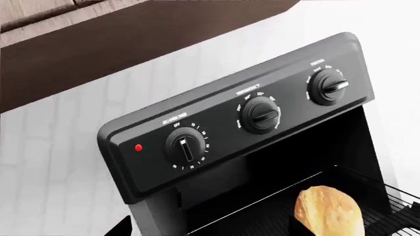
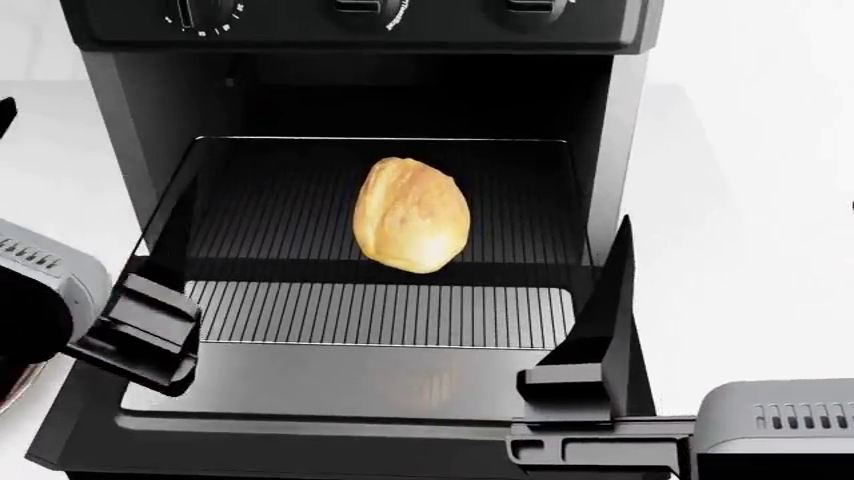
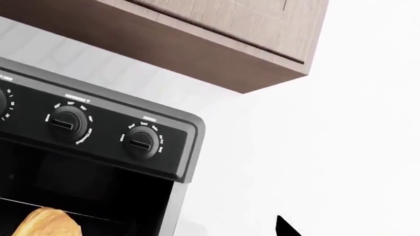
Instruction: Pick the bread from the rack and place it on the plate on the counter.
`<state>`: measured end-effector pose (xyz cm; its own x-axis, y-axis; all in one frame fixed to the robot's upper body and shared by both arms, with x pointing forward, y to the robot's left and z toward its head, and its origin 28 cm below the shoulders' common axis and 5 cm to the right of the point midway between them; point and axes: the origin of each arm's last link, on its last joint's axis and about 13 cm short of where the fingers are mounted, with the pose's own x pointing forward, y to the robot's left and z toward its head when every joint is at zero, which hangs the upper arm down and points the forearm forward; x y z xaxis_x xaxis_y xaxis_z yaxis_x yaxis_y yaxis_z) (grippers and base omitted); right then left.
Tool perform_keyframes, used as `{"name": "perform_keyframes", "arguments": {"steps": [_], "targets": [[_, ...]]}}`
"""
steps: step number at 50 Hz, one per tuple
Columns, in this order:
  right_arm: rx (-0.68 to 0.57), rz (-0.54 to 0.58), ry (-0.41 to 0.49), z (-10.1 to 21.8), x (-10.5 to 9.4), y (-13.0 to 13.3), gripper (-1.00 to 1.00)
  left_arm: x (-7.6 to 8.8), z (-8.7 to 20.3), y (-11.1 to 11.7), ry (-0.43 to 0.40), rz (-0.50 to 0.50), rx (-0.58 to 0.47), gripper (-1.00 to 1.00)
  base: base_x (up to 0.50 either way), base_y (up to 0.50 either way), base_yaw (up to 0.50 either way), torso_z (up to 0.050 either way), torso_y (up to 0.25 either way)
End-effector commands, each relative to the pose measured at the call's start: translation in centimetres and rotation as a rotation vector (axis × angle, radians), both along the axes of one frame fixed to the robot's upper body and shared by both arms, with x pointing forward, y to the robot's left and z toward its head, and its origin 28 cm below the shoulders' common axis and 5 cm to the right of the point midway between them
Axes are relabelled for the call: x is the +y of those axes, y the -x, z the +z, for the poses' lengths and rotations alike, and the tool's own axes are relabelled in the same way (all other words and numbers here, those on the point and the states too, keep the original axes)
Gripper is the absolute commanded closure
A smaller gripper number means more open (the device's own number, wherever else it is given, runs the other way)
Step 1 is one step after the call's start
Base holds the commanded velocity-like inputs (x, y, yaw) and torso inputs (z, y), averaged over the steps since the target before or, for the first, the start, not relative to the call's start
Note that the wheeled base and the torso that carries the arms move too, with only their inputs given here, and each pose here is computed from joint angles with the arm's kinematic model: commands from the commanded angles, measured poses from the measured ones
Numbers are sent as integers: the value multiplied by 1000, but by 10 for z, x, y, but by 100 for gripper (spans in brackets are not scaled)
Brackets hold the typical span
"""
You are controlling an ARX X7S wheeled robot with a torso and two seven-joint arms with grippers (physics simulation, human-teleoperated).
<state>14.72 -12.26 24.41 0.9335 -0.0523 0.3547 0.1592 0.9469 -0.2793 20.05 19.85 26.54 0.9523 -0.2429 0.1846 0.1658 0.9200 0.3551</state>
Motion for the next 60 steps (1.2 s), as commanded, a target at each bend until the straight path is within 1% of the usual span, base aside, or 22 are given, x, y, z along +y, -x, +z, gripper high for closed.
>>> {"name": "perform_keyframes", "arguments": {"steps": [1, 2, 3, 9, 11, 13, 15, 21, 27, 35, 44, 52, 60], "targets": [[-46, 26, -13, 6, 3, 0, -100, -10, 4, -27, 19, -118, 106, -100, 0, 0, 0, 0, 0], [-46, 26, -13, 6, 3, 0, -100, -11, 4, -29, 19, -120, 110, -100, 0, 0, 0, 0, 0], [-47, 28, -12, 7, 3, 0, -100, -12, 3, -32, 29, -143, 137, -100, 0, 0, 0, 0, 0], [-48, 31, -13, 7, 4, 1, -100, -14, 2, -47, 26, -174, 195, -100, 0, 0, 0, 0, 0], [-48, 33, -13, 7, 4, 1, -100, -17, 3, -54, 24, -198, 236, -100, 0, 0, 0, 0, 0], [-48, 33, -13, 7, 4, 1, -100, -20, 2, -57, 8, -210, 251, -100, 0, 0, 0, 0, 0], [-48, 33, -13, 6, 4, 1, -100, -23, 3, -61, 10, -223, 264, -100, 0, 0, 0, 0, 0], [-48, 30, -14, 6, 3, 2, -100, -30, 2, -67, 4, -259, 290, -100, 0, 0, 0, 0, 0], [-46, 31, -14, 6, 3, 2, -100, -33, -1, -74, 7, -282, 315, -100, 0, 0, 0, 0, 0], [-41, 31, -11, 5, 3, 2, -100, -40, -4, -88, 5, -304, 352, -100, 0, 0, 0, 0, 0], [-38, 31, -14, 4, 3, 2, -100, -47, -2, -93, 4, -334, 371, -100, 0, 0, 0, 0, 0], [-33, 30, -15, 2, 2, 2, -100, -51, -4, -99, 9, -349, 386, -100, 0, 0, 0, 0, 0], [-35, 30, -17, 2, 1, 1, -100, -54, -9, -111, 4, -344, 419, -100, 0, 0, 0, 0, 0]]}}
